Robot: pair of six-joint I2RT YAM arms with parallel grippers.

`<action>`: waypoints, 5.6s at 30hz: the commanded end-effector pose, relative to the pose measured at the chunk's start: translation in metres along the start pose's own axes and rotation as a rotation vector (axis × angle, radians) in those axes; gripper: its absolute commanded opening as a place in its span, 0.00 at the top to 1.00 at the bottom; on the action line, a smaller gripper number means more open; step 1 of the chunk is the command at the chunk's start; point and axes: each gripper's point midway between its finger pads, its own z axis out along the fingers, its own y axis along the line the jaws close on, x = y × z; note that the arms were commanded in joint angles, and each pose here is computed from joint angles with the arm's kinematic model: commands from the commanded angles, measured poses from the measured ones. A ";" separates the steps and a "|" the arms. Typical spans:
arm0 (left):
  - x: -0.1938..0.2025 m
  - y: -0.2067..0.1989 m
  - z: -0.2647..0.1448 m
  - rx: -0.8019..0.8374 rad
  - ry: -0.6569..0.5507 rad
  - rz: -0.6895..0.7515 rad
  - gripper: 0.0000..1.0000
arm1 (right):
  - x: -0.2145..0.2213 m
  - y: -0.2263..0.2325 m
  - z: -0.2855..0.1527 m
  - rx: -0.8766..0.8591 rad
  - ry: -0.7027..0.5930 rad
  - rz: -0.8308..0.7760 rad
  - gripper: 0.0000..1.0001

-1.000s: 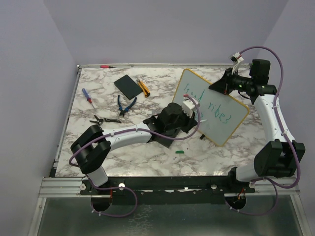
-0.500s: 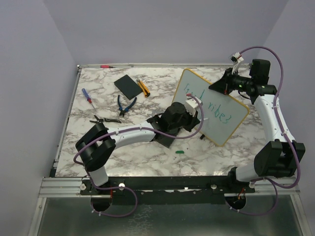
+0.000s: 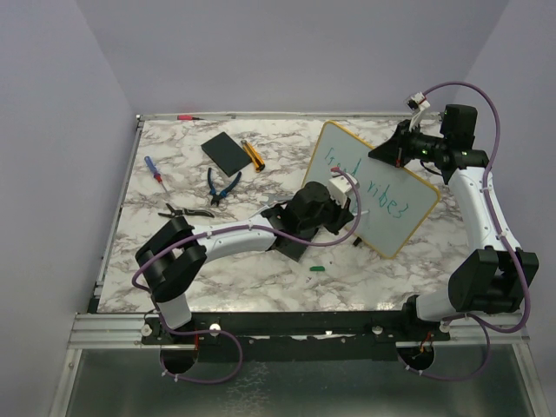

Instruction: Write a sentence on the whiteboard

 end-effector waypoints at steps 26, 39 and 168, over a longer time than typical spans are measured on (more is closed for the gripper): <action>0.002 0.016 0.000 -0.094 0.012 0.021 1.00 | 0.023 0.013 0.004 -0.060 0.056 0.081 0.99; -0.024 0.013 -0.005 -0.097 -0.043 0.035 1.00 | 0.022 0.014 0.003 -0.060 0.053 0.078 0.99; 0.025 -0.024 0.016 0.038 0.051 -0.001 1.00 | 0.017 0.007 -0.001 0.034 -0.001 0.077 0.99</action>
